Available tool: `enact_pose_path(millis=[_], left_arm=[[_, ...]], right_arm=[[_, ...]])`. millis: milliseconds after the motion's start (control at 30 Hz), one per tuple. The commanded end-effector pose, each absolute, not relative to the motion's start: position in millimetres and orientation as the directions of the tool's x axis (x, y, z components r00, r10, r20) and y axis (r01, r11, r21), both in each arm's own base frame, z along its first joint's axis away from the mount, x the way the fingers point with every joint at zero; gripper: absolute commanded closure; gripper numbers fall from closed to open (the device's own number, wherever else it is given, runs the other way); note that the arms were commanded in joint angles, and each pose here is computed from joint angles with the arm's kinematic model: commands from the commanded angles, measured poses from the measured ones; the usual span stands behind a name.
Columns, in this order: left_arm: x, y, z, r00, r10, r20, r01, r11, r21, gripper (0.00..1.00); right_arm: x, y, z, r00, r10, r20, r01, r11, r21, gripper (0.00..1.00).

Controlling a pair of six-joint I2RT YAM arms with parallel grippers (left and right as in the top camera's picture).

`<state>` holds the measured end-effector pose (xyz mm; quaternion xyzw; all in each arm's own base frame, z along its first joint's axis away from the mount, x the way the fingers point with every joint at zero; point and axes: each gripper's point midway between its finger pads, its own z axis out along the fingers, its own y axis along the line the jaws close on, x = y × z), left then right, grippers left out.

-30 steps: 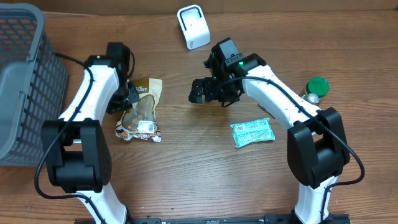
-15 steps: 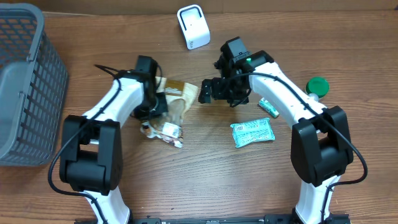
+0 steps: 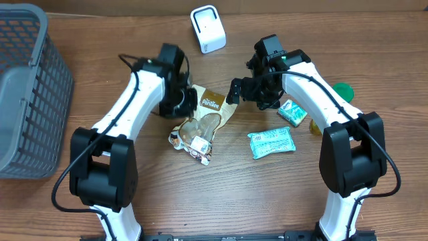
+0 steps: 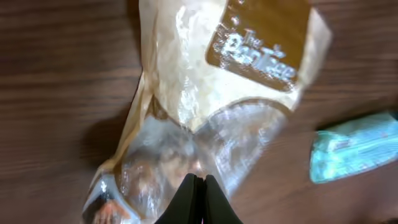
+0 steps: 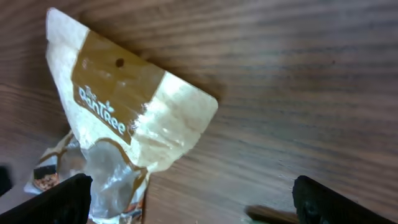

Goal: Scan the item barcode
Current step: 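Lower both grippers onto the Pantree bag from either side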

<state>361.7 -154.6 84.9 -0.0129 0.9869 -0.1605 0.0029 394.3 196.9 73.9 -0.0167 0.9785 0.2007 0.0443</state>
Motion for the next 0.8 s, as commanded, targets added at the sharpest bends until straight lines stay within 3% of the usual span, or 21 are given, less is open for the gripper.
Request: enact_pose_path(millis=[0, 333, 567, 767], left_arm=[[356, -149, 99, -1.000, -0.018, 0.023, -0.024, 0.953, -0.302, 0.96], [305, -137, 60, -0.980, -0.015, 0.198, -0.062, 0.971, -0.231, 0.96], [300, -135, 37, -0.981, -0.016, 0.192, -0.062, 0.971, -0.232, 0.96], [304, -135, 33, -0.985, -0.015, 0.172, -0.056, 0.971, -0.234, 0.96]], right_arm=[[402, 201, 79, -0.990, -0.017, -0.137, -0.071, 0.913, 0.401, 0.00], [420, 212, 86, -0.972, -0.030, -0.231, -0.127, 0.899, 0.419, 0.00], [429, 227, 90, -0.939, -0.117, -0.324, -0.251, 0.876, 0.411, 0.00], [421, 246, 70, -0.930, -0.170, -0.326, -0.301, 0.861, 0.410, 0.00]])
